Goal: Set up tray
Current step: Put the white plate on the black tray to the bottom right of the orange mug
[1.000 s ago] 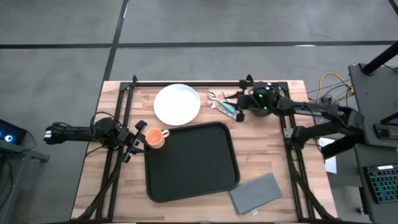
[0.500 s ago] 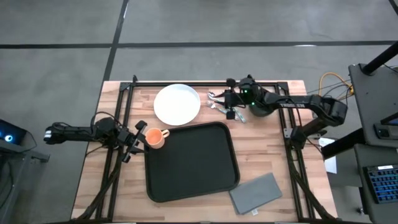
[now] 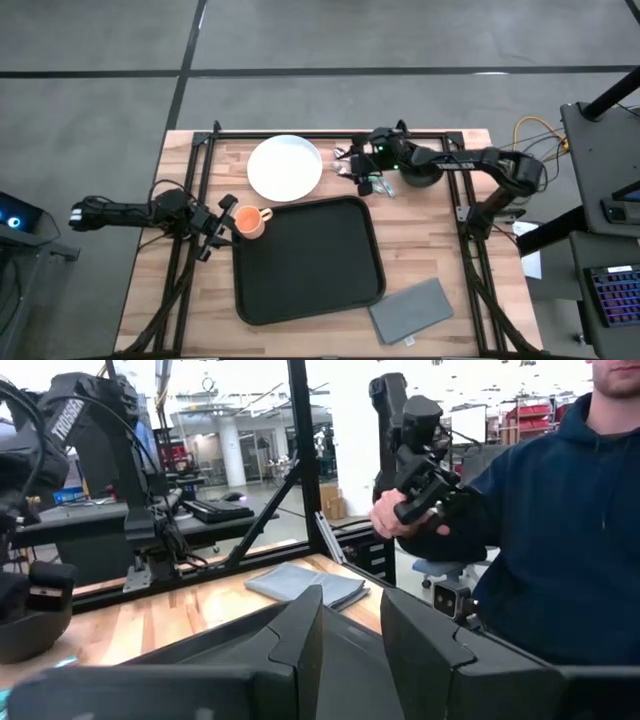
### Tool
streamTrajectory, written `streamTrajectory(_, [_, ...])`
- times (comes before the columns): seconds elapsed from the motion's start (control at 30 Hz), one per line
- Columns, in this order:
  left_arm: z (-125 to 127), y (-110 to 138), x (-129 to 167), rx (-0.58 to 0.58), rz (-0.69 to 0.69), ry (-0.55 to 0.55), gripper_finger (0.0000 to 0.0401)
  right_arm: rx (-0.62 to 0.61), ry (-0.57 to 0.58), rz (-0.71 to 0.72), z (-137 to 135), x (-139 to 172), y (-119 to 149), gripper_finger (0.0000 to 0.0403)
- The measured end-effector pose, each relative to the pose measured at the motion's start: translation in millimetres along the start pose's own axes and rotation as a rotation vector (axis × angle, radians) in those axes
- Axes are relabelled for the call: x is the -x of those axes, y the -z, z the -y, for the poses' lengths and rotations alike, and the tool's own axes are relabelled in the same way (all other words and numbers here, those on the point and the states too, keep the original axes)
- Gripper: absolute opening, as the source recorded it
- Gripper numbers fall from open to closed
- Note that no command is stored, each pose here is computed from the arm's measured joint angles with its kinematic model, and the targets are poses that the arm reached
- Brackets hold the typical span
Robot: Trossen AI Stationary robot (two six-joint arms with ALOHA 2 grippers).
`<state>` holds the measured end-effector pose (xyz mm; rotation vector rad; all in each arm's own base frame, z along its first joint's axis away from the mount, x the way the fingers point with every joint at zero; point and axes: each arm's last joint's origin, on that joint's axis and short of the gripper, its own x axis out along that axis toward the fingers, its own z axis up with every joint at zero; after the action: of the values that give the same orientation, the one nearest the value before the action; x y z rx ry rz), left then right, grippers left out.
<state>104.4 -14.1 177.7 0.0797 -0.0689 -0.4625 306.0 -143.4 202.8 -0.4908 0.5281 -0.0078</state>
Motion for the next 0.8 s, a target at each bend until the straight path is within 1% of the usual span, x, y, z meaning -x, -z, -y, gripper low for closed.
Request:
streamTrajectory(0.27, [0,0,0,-0.001,0.001,0.000,0.0085,0.095,-0.162,-0.094,-15,-46,-10,0.0223])
streamTrajectory(0.33, [0,0,0,-0.001,0.001,0.000,0.0085,0.114,-0.166,-0.121,-16,-55,-14,0.0219])
streamTrajectory(0.43, [0,0,0,0.000,0.001,-0.001,0.0085,0.140,-0.121,-0.180,-15,-67,-18,0.0214])
streamTrajectory(0.5, [0,0,0,-0.001,0.001,-0.001,0.0085,0.146,-0.134,-0.208,-17,-71,-18,0.0211])
streamTrajectory(0.67, [0,0,0,-0.001,0.001,-0.001,0.0085,0.185,-0.150,-0.208,-20,-82,-18,0.0209])
streamTrajectory(0.8, [0,0,0,0.000,0.000,-0.001,0.0085,0.200,-0.171,-0.225,-24,-92,-11,0.0209])
